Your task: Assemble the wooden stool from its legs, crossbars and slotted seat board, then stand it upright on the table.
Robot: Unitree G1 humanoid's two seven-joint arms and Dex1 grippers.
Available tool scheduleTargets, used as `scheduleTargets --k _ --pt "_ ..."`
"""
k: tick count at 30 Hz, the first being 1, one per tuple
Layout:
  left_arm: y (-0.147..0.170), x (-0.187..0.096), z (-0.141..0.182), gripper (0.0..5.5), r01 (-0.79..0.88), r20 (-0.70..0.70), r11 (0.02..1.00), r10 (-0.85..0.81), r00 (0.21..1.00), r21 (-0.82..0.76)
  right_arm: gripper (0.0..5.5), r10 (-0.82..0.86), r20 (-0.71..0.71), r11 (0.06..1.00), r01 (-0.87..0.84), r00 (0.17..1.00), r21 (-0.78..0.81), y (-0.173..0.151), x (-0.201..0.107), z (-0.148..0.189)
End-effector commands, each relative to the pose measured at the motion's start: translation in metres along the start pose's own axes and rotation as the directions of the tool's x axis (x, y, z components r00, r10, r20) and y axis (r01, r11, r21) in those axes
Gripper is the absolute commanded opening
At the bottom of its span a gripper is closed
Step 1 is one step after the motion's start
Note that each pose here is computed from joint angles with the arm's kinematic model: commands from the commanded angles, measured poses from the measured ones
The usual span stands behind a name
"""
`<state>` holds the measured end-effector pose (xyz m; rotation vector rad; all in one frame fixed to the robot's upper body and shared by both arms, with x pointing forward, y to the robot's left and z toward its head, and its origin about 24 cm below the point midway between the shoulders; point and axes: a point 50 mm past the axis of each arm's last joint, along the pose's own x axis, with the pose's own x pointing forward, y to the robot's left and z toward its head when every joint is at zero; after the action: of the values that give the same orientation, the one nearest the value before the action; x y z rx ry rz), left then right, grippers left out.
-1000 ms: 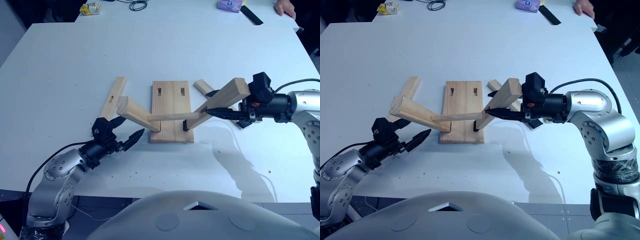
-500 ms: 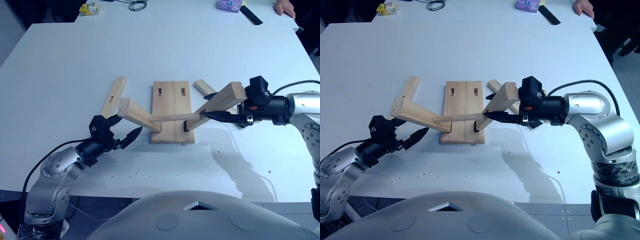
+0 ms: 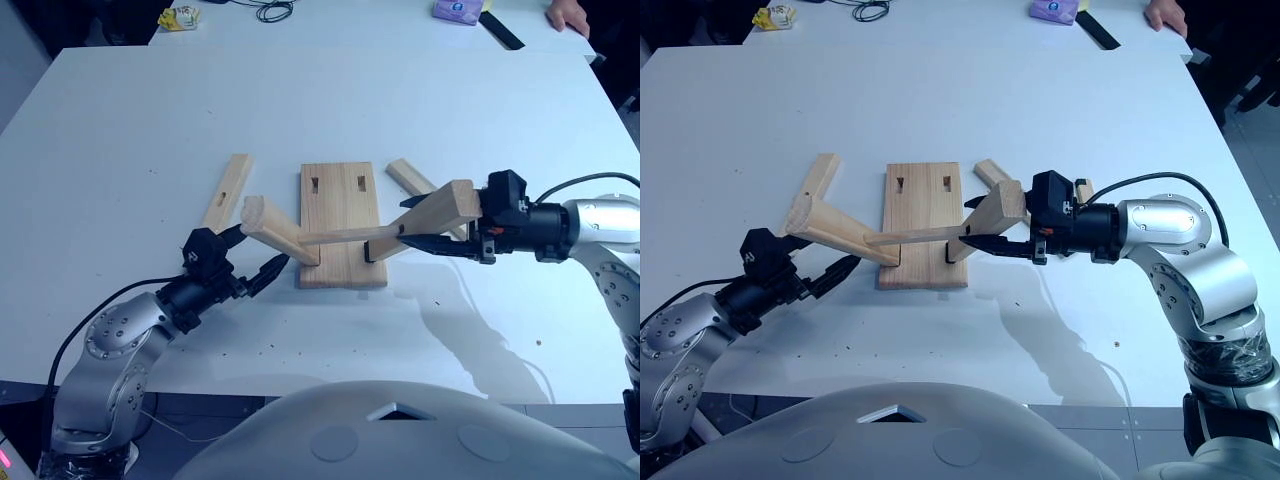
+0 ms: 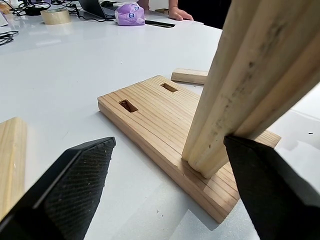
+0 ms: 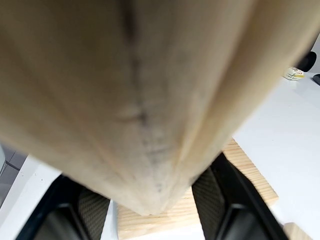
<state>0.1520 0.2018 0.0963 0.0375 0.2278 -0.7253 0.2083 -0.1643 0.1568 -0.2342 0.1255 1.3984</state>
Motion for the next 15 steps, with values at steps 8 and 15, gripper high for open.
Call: scheduleTargets --k 8,15 --pt "-0.014 0.021 0.023 4.02 0.123 0.066 0.99 -0.128 0.99 0.071 2.12 0.018 -0.106 0.999 -0.013 0.994 0.044 0.0 0.016 -0.019" --pt "-0.024 0.033 0.021 4.02 0.165 0.083 0.984 -0.17 0.982 0.062 2.12 0.037 -0.164 0.999 -0.03 0.986 0.043 0.001 0.026 -0.024"
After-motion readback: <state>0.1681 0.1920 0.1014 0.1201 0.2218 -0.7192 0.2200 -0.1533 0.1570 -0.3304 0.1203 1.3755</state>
